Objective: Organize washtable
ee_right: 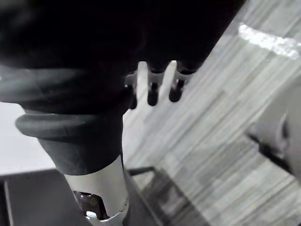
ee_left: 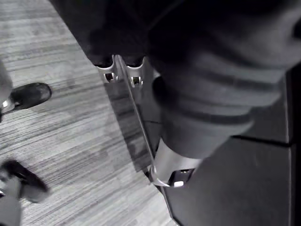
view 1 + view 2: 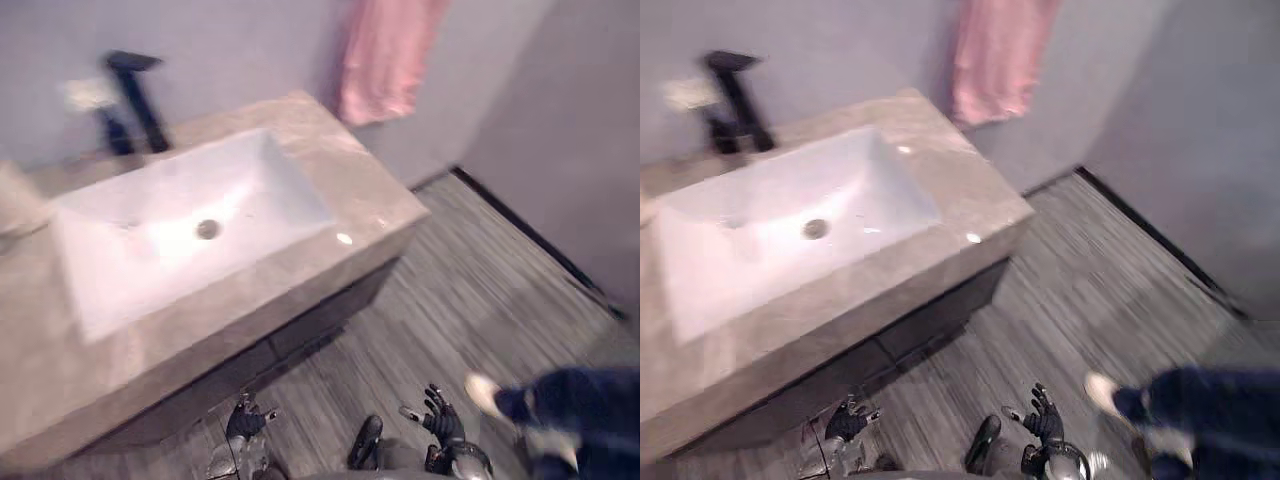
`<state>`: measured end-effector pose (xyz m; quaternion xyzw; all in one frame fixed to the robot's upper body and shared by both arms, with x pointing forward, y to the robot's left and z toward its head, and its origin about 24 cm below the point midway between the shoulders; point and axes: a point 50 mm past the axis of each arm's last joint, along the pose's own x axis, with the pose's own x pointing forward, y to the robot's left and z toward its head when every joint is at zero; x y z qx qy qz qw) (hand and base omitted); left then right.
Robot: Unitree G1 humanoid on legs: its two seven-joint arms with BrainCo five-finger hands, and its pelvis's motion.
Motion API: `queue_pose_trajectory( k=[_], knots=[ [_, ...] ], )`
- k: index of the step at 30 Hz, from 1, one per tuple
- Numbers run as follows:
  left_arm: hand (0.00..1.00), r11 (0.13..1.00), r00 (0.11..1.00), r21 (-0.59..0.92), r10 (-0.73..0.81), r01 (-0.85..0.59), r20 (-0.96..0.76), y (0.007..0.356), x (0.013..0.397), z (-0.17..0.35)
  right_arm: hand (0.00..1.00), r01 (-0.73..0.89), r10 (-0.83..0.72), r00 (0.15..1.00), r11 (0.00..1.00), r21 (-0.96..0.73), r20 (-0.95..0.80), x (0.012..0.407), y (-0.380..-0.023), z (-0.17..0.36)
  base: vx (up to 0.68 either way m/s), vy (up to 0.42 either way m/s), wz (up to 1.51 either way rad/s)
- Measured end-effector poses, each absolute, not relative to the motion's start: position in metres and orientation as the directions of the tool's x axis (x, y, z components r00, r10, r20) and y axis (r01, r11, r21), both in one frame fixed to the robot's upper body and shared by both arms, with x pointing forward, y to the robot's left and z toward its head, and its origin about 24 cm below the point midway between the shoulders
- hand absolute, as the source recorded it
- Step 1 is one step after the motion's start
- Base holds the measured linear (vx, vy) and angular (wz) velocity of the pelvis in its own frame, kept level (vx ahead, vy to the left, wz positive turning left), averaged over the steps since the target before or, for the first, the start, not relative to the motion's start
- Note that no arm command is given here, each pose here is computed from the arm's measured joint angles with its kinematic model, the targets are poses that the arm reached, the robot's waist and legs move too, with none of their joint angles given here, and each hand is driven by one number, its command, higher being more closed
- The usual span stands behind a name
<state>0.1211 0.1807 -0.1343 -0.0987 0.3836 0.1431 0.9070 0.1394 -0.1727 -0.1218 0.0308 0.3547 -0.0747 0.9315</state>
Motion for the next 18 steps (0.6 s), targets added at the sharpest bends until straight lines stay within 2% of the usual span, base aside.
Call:
queue_pose_trajectory(
  k=[4,7,13,18],
  knots=[
    [0.00,0.914,0.657,-0.071,0.231,-0.399,-0.718,0.189,0.121,-0.132,0.00,-0.003,-0.004,0.752,1.000,-0.009,-0.660,0.155,-0.151,-0.121,0.06,-0.110,-2.01],
    [0.00,0.900,0.655,-0.083,0.244,-0.427,-0.715,0.189,0.123,-0.132,0.00,-0.053,0.015,0.739,0.998,-0.036,-0.674,0.148,-0.152,-0.124,0.03,-0.145,-1.25],
    [0.00,0.889,0.643,-0.099,0.242,-0.446,-0.727,0.183,0.119,-0.134,0.00,-0.019,-0.051,0.705,0.996,-0.091,-0.707,0.124,-0.180,-0.128,-0.03,0.025,-0.64],
    [0.00,0.884,0.603,-0.034,0.290,-0.467,-0.743,0.198,0.105,-0.136,0.00,0.059,-0.069,0.700,0.998,-0.038,-0.711,0.113,-0.176,-0.128,0.01,0.084,-0.42]
  ],
)
